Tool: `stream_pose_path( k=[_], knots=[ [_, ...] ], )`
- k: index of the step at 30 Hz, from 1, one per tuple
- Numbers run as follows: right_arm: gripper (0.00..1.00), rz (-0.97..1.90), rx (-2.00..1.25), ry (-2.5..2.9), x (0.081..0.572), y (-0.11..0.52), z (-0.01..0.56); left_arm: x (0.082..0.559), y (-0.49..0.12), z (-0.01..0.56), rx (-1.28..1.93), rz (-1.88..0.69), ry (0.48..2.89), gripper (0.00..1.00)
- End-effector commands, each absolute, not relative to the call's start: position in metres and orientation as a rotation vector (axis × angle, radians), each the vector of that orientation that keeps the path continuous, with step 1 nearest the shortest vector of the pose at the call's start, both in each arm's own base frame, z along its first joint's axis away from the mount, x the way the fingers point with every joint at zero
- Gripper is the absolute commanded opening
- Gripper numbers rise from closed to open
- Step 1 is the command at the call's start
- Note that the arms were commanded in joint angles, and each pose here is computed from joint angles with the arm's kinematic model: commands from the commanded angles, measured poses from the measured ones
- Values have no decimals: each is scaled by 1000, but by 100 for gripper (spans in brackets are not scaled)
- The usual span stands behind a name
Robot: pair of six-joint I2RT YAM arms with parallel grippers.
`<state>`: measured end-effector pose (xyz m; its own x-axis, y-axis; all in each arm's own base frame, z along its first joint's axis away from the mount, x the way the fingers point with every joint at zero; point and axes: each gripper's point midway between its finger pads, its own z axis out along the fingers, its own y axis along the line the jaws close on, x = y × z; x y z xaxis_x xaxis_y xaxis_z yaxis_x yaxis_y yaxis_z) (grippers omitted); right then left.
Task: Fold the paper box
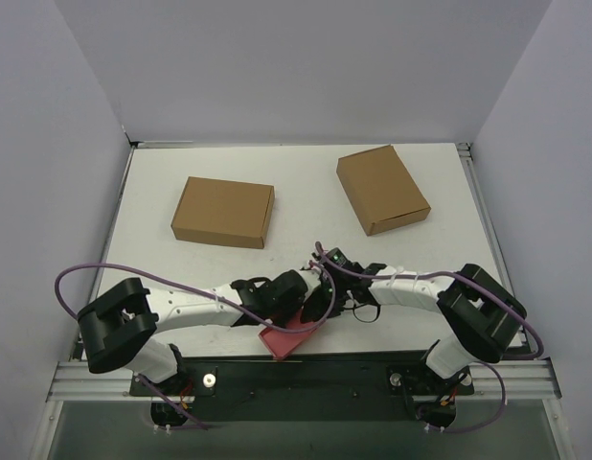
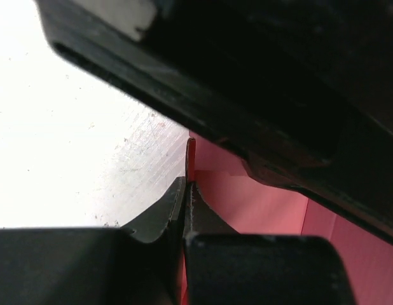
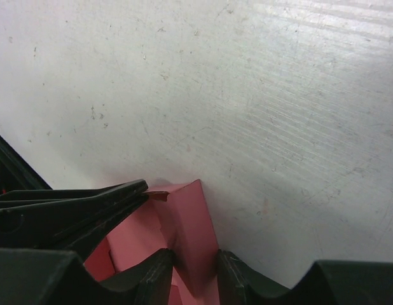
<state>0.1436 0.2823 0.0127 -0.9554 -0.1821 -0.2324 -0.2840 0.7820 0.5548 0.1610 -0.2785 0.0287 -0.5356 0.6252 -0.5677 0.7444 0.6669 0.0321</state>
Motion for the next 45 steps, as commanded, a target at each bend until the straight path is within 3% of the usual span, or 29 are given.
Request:
stream_pose_path(
  k=[1, 13, 17, 19, 24, 27, 36, 45],
  knots=[
    [32, 708, -344, 2820, 149, 266, -2, 159, -294, 45, 992, -398, 2298, 0],
    [1, 431, -333, 2830, 151, 244, -10, 158, -307, 62, 892, -498, 2297, 0],
    [0, 397, -374, 2801, 152, 244, -4, 161, -316, 79, 833, -541, 2289, 0],
    [0, 366, -379, 2785, 153, 239, -2, 166, -320, 87, 801, -562, 2289, 6],
    [0, 360, -385, 2698, 157, 228, 16, 178, -317, 117, 726, -604, 2273, 48],
    [0, 346, -384, 2628, 164, 221, 32, 190, -311, 140, 680, -627, 2248, 59],
    [0, 344, -499, 2457, 171, 207, 80, 193, -298, 201, 651, -777, 2191, 77],
    [0, 381, -665, 2236, 170, 213, 163, 157, -314, 228, 866, -1167, 2240, 77]
  ],
)
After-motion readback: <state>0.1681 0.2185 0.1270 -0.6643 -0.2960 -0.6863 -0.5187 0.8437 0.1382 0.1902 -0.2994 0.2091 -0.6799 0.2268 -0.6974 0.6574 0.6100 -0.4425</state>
